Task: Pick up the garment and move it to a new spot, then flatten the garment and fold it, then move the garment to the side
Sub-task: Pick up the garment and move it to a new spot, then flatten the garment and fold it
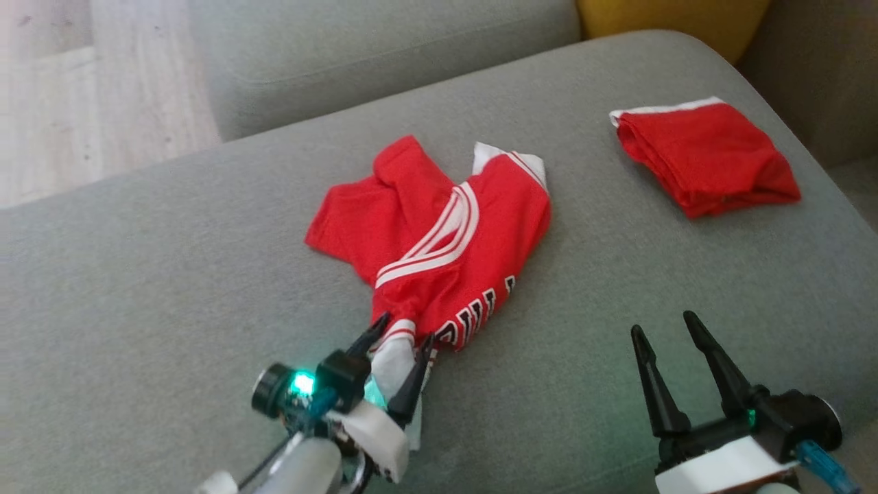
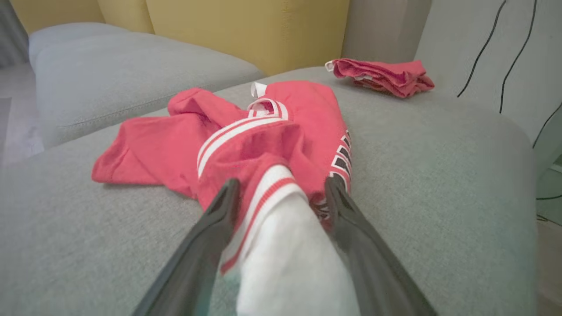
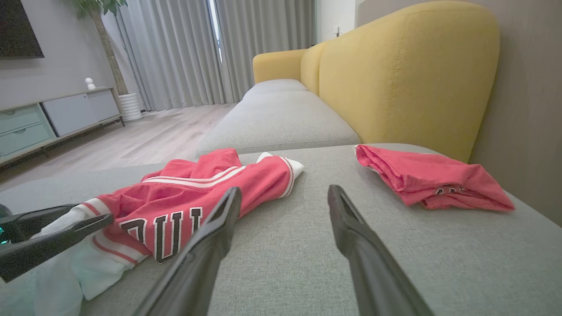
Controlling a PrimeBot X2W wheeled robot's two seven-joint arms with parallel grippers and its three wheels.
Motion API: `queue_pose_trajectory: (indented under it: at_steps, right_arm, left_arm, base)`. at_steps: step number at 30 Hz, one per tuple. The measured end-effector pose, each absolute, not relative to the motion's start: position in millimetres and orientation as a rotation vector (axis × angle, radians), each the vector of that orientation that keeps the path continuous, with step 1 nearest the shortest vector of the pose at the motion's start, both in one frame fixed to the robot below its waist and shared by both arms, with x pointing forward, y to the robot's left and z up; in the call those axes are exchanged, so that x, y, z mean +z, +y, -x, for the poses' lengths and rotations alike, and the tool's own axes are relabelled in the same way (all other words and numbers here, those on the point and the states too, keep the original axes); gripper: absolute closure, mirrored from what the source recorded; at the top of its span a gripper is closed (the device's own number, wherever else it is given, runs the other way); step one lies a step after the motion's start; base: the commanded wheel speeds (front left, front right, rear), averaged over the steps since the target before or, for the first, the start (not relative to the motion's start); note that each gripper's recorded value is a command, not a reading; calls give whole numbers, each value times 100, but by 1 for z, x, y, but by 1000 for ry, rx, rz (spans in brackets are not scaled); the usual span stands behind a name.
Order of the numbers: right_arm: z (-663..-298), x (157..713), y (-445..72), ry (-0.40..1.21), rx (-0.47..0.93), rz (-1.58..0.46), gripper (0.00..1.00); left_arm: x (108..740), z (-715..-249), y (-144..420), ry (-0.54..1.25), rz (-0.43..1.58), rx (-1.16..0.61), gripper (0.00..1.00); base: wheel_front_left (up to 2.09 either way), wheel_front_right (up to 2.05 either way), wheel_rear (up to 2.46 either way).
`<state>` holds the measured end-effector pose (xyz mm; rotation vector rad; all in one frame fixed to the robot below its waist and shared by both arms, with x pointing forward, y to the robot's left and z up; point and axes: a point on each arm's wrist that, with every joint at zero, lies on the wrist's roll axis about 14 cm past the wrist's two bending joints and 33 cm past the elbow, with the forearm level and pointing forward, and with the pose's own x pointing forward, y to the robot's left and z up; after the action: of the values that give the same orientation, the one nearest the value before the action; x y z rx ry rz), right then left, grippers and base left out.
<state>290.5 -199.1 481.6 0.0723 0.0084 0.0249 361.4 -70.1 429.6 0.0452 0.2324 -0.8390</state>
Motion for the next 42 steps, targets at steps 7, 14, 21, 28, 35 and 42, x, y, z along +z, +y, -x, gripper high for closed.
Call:
queue_pose_trajectory:
  at_steps: [7,14,21,28,35,42]
  right_arm:
    - [-285,470,-192,39,52,-81,0]
    - [-290,476,-182,10,84,-89,0]
    - [-285,479,-177,-5,99,-88,0]
    - [-275,470,-167,19,125,-101,0]
    - [-277,474,-159,8,154,-105,0]
    - [-279,473,-156,12,168,-102,0]
  left_arm:
    - [468,-350,-48,108,63,-682,0]
    - [505,-346,13,-34,87,-434,0]
    - [518,-325,75,-101,80,-215,0]
    - [500,-295,98,-57,66,-137,0]
    - [493,-284,113,-38,73,-86,0]
    - [492,-283,115,-38,71,-78,0]
  base:
    - [0,0,0]
    - [0,0,0]
    - [0,0,0]
    - [0,0,0]
    - [0,0,0]
    - [0,0,0]
